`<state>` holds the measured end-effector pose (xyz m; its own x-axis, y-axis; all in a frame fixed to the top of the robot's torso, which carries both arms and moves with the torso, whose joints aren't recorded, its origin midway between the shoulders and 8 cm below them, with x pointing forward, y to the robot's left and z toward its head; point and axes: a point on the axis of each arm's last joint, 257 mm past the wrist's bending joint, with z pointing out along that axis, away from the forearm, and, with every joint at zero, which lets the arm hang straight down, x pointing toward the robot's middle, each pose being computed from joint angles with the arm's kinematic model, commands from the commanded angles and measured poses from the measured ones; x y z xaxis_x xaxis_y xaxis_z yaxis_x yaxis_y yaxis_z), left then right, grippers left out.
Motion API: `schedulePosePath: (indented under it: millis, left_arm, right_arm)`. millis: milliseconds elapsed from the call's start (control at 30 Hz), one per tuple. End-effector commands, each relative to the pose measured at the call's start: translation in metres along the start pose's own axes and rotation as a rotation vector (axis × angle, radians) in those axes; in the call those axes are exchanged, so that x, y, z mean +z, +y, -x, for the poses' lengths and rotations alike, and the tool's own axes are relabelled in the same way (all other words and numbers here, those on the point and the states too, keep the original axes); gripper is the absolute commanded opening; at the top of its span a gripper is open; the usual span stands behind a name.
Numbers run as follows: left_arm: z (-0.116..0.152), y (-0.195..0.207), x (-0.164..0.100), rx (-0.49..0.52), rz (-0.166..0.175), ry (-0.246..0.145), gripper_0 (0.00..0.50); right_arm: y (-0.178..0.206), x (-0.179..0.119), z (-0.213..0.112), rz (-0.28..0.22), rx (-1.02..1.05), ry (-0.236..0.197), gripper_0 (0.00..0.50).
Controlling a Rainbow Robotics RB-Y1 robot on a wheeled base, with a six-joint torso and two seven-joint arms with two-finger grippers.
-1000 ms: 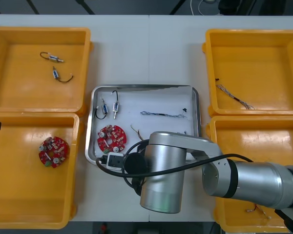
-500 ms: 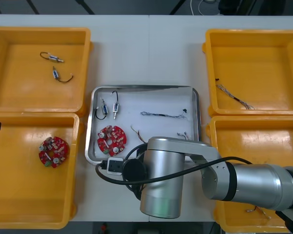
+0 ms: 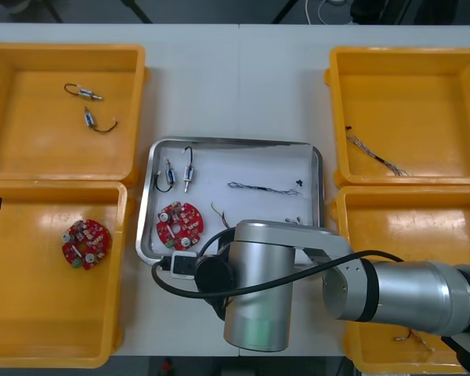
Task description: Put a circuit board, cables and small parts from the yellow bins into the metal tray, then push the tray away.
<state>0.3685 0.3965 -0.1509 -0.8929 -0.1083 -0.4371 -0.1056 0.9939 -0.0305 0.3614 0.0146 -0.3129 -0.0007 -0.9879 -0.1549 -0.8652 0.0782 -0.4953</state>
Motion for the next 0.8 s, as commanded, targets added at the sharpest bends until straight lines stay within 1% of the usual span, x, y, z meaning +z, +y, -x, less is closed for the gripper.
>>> schedulePosePath:
  millis: [33,67,167,200,367,467,567,600,800]
  left_arm:
    - [0.003,0.015,-0.012,0.111,0.05,-0.023,0.5]
    - [0.003,0.015,-0.012,0.111,0.05,-0.023,0.5]
    - [0.003,0.015,-0.012,0.111,0.05,-0.023,0.5]
    - [0.003,0.015,-0.012,0.111,0.05,-0.023,0.5]
    - [0.003,0.015,-0.012,0.111,0.05,-0.023,0.5]
    - [0.003,0.015,-0.012,0.111,0.05,-0.023,0.5]
    - [0.003,0.015,-0.012,0.111,0.05,-0.023,0.5]
    - [0.003,0.015,-0.012,0.111,0.05,-0.023,0.5]
    - [0.003,0.015,-0.012,0.111,0.05,-0.023,0.5]
  right_arm:
    - [-0.018,-0.01,0.012,-0.054,-0.093,-0.019,0.0]
    - [-0.019,-0.01,0.011,-0.057,-0.097,-0.017,0.0]
    - [-0.03,-0.01,0.008,-0.087,-0.117,-0.006,0.0]
    - [-0.035,-0.011,0.008,-0.104,-0.129,-0.002,0.0]
    - [-0.046,-0.014,0.01,-0.138,-0.155,-0.001,0.0]
    - [-0.059,-0.018,0.013,-0.174,-0.163,-0.003,0.0]
    - [-0.078,-0.023,0.014,-0.22,-0.173,0.006,0.0]
    - [-0.081,-0.024,0.014,-0.226,-0.176,0.008,0.0]
    - [-0.113,-0.032,0.018,-0.299,-0.192,0.025,0.0]
